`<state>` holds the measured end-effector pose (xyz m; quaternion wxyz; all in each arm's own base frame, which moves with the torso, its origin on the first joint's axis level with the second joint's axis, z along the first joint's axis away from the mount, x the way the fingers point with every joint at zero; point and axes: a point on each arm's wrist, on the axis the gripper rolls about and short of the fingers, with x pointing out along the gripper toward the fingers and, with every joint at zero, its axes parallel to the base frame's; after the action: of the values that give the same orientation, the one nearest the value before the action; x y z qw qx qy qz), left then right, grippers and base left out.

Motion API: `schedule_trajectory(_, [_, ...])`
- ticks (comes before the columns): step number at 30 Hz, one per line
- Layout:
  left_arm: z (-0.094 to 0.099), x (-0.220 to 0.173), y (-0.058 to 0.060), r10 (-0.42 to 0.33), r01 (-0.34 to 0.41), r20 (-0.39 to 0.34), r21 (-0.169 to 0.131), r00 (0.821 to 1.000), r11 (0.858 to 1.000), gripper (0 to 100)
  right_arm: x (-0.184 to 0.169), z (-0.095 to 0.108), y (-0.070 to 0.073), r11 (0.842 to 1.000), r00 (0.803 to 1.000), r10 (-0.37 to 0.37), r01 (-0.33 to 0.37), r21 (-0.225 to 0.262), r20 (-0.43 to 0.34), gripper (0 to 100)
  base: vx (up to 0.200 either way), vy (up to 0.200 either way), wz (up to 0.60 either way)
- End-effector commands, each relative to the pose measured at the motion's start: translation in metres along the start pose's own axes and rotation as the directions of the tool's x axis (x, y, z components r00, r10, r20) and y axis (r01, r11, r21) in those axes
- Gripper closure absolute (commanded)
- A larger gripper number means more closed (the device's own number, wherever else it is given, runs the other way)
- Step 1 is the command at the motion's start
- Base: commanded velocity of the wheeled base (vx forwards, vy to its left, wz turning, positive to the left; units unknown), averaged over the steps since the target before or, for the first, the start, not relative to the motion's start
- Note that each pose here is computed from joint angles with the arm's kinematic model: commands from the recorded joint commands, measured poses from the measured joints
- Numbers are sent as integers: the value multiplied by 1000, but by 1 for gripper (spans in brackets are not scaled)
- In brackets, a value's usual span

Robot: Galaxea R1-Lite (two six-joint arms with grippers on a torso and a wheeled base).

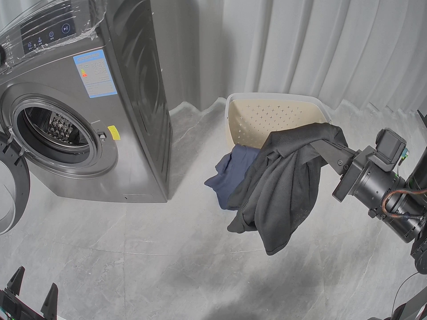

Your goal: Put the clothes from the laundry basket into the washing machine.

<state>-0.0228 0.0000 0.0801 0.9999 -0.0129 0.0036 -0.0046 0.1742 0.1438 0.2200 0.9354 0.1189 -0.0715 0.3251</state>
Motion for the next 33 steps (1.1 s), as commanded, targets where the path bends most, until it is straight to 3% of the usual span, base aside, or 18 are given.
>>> schedule_trajectory(1, [-4,0,0,0,0,1,0,1000,1000,0,0,-1,0,1000,1000,-1,1,0,-3,100,0,200,0])
schedule_trajectory(23, [-4,0,0,0,0,1,-2,1000,1000,0,0,-3,-1,1000,1000,-5,5,1,-11,100,0,200,0])
schedule_trajectory(33, [-4,0,0,0,0,1,1,1000,1000,0,0,-3,-2,1000,1000,-8,8,-3,-11,100,-20,0,0])
